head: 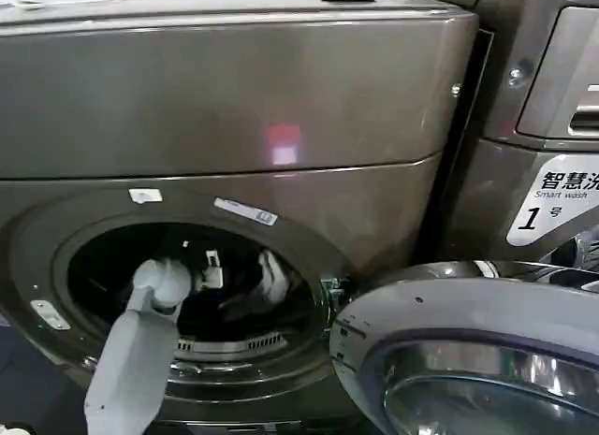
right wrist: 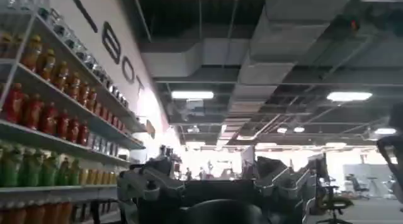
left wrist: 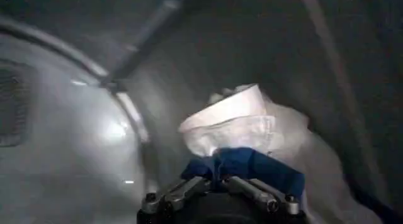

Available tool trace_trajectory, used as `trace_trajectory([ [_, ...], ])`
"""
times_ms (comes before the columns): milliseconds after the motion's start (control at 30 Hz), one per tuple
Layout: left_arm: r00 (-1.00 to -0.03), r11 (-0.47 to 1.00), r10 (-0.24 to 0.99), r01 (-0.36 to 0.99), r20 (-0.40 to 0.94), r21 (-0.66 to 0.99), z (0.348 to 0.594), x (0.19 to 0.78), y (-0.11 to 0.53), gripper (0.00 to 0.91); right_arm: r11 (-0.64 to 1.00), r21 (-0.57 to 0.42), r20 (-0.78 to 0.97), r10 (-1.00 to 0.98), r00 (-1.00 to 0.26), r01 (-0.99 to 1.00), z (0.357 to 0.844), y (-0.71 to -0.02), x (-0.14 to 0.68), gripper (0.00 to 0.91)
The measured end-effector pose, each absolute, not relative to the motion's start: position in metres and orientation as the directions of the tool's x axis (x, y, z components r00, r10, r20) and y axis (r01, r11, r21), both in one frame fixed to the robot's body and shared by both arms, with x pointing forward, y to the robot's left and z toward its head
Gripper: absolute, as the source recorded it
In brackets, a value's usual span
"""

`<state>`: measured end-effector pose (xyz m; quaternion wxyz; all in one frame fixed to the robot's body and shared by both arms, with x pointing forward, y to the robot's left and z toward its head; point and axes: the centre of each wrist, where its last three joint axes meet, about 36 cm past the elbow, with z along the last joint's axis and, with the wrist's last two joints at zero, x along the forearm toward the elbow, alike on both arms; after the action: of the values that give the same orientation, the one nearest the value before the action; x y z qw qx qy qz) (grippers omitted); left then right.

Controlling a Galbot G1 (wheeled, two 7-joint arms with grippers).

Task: Grasp the clothes from the dryer.

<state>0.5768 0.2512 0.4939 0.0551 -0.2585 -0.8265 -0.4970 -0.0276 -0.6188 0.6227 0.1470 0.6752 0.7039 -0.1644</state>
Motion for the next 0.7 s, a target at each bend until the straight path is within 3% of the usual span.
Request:
trace_trajectory([
  [333, -0.982, 0.759, 0.168, 0.181, 0.081, 0.625, 0.485, 0.542, 0.224, 0.000, 0.068, -0.044, -0.464, 0.882, -0.080, 0.997, 0.622, -0.616, -0.018, 0.907],
  [700, -1.000, 0.920, -0.009, -0.018, -0.023, 0.392, 0.492, 0.532, 0.204, 0.000, 0.089, -0.054, -0.485, 0.868, -0.104, 0.995, 0.622, -0.614, -0.013, 0.907],
])
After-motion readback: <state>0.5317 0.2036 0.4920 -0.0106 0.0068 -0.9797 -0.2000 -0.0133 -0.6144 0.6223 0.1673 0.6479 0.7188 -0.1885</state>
